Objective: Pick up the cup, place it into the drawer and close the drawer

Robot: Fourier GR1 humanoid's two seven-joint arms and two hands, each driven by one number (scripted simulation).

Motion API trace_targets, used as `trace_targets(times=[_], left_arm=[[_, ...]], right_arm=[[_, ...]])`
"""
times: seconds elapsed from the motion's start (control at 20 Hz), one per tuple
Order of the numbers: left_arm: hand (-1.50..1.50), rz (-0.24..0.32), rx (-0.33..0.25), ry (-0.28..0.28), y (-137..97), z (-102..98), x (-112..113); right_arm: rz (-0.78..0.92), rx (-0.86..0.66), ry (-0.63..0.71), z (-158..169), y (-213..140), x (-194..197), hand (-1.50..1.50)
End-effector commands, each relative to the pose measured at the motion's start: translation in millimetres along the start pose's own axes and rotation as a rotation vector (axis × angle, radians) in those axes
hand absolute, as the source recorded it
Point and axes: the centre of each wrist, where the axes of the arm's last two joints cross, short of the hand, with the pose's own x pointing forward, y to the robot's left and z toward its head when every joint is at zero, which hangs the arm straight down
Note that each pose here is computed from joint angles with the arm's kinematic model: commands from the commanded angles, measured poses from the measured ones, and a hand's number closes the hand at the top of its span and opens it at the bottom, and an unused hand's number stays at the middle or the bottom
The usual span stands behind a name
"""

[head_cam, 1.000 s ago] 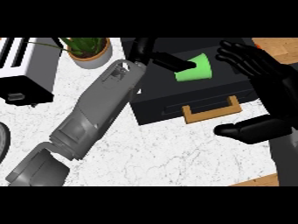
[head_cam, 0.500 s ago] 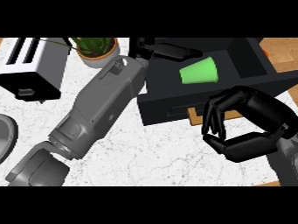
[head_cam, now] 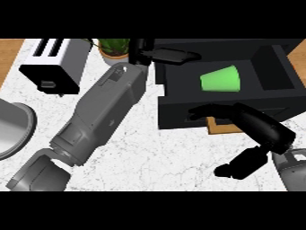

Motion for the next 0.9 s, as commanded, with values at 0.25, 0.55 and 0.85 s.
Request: trace_targets(times=[0.25,0.55,0.85], left_arm=[[-1.50,0.098,-0.024,-0.023,5,12,-6],[-1.50,0.120,0.001,-0.009,55,38,-29],[-1.50,0.115,0.005,-0.016,69,35,-18]], right_arm=[[0.103,0.093,0.243,-38,40,-84,-1.50],[0.132,0.073,0.323,-53,44,-132,1.50],[0.103,-0.103,0.231,-72,-15,-138,1.50]])
